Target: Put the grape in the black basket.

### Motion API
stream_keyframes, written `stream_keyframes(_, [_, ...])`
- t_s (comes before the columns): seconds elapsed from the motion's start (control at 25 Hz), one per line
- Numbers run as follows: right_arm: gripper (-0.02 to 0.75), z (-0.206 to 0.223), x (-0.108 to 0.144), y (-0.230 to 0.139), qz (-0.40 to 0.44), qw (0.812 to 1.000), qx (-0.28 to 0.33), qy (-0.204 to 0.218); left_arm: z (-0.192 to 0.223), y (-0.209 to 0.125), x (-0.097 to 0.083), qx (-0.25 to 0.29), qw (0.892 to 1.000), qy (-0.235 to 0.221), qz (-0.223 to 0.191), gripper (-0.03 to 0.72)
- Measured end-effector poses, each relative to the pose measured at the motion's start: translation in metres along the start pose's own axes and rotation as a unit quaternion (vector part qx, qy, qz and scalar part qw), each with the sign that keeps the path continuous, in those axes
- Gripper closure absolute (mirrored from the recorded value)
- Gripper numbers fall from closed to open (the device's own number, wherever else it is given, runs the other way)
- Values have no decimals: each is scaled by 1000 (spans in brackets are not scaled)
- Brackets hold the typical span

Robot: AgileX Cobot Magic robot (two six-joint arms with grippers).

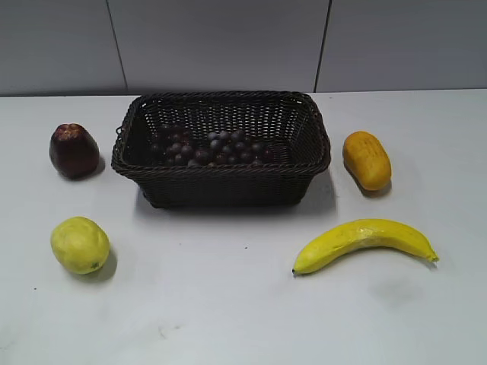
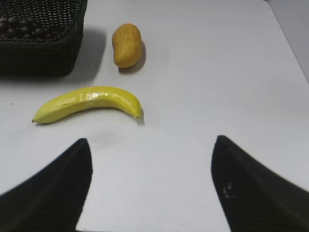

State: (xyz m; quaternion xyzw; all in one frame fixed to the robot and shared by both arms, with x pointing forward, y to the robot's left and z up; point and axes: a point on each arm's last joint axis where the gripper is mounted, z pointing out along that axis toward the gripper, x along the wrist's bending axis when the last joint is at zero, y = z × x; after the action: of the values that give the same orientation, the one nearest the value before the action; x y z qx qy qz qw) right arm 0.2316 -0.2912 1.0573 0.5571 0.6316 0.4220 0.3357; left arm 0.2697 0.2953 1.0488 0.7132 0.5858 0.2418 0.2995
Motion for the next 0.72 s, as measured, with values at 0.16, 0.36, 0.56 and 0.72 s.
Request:
stream_keyframes(0.16, [153,0,0,0,0,1000,0,0,7,-4,0,1,1000,2,1,104])
stream_keyframes(0.36, [153,0,0,0,0,1000,0,0,8,-3,0,-1,1000,2,1,104])
stream_keyframes(0.56, [153,0,0,0,0,1000,0,0,8,-3,0,-2,1000,2,1,104])
stream_keyframes(0.72, [153,0,0,0,0,1000,0,0,8,-3,1,-2,1000,3,0,104])
